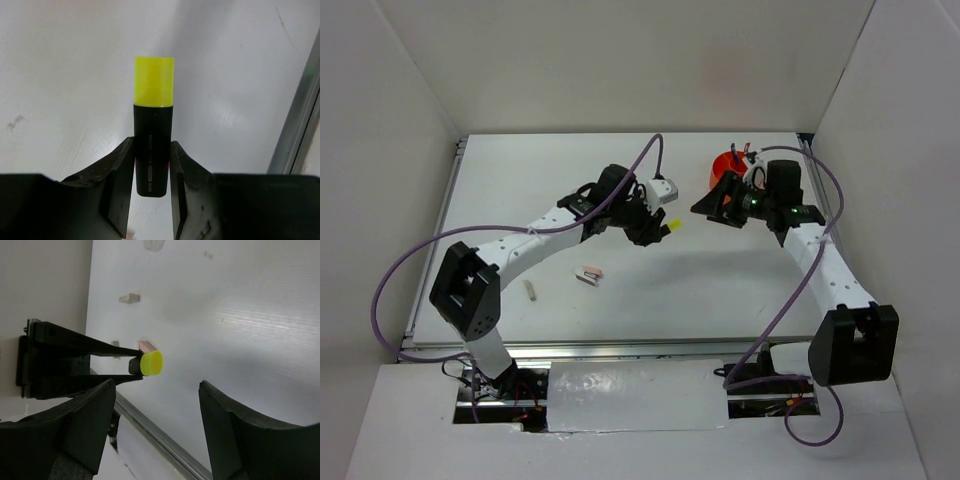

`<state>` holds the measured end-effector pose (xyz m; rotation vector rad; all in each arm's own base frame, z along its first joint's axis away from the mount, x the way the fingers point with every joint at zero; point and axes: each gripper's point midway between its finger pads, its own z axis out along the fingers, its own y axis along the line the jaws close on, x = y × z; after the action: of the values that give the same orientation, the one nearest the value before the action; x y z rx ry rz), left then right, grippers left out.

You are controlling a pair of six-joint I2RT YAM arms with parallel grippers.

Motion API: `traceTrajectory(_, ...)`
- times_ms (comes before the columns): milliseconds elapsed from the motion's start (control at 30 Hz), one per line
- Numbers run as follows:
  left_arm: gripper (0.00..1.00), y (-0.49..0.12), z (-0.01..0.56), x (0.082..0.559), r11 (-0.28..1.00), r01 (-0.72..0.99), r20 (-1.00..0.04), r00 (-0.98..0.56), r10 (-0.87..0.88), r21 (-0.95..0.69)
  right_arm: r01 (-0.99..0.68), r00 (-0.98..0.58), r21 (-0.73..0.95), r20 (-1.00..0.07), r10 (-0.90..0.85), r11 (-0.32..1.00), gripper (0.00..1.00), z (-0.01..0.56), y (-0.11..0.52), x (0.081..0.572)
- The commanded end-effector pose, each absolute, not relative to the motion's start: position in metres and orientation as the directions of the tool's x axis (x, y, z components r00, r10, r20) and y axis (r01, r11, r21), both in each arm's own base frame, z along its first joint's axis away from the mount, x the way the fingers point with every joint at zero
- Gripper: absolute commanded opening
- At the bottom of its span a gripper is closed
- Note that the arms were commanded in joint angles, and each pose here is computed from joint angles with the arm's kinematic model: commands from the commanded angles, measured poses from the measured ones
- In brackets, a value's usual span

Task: Sort the stationery into containers
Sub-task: Pick up the pen from the center of the board, then place the pen in the storage box.

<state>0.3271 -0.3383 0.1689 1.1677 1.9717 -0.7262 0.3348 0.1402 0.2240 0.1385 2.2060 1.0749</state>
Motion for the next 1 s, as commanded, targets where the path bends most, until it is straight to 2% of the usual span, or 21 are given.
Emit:
traceTrajectory(0, 0.14, -0.346, 0.197, 0.324, 0.450, 0.882, -0.843, -0.345, 0.412, -0.141, -0.270, -0.786, 0.729, -0.544, 0.294, 0.629, 0.74, 0.231, 0.168, 0.328)
traceTrajectory(267, 0.13, -0.337, 0.209, 0.317, 0.460, 0.882, -0.870, -0.301, 0.391, -0.098, -0.340, -0.856, 0.734, -0.500, 0.129, 0.588, 0.71, 0.203, 0.207, 0.300)
traceTrajectory(500, 0.12, -0.341, 0.212, 0.310, 0.441, 0.894, -0.876, -0.275, 0.397, -0.081, -0.363, -0.869, 0.727, -0.490, 0.069, 0.584, 0.68, 0.193, 0.226, 0.300)
traceTrajectory(567, 0.12, -0.341, 0.213, 0.307, 0.436, 0.897, -0.878, -0.268, 0.396, -0.077, -0.362, -0.875, 0.741, -0.479, 0.068, 0.565, 0.65, 0.196, 0.229, 0.301)
traceTrajectory(700, 0.11, -0.340, 0.214, 0.304, 0.435, 0.898, -0.881, -0.260, 0.395, -0.070, -0.354, -0.892, 0.782, -0.447, 0.066, 0.514, 0.51, 0.202, 0.236, 0.300)
traceTrajectory(867, 0.11, -0.339, 0.215, 0.302, 0.432, 0.900, -0.885, -0.253, 0.391, -0.066, -0.317, -0.909, 0.823, -0.405, 0.096, 0.471, 0.49, 0.204, 0.234, 0.303)
traceTrajectory(967, 0.10, -0.339, 0.215, 0.300, 0.430, 0.901, -0.886, -0.250, 0.391, -0.064, -0.300, -0.915, 0.837, -0.388, 0.109, 0.456, 0.44, 0.206, 0.231, 0.305)
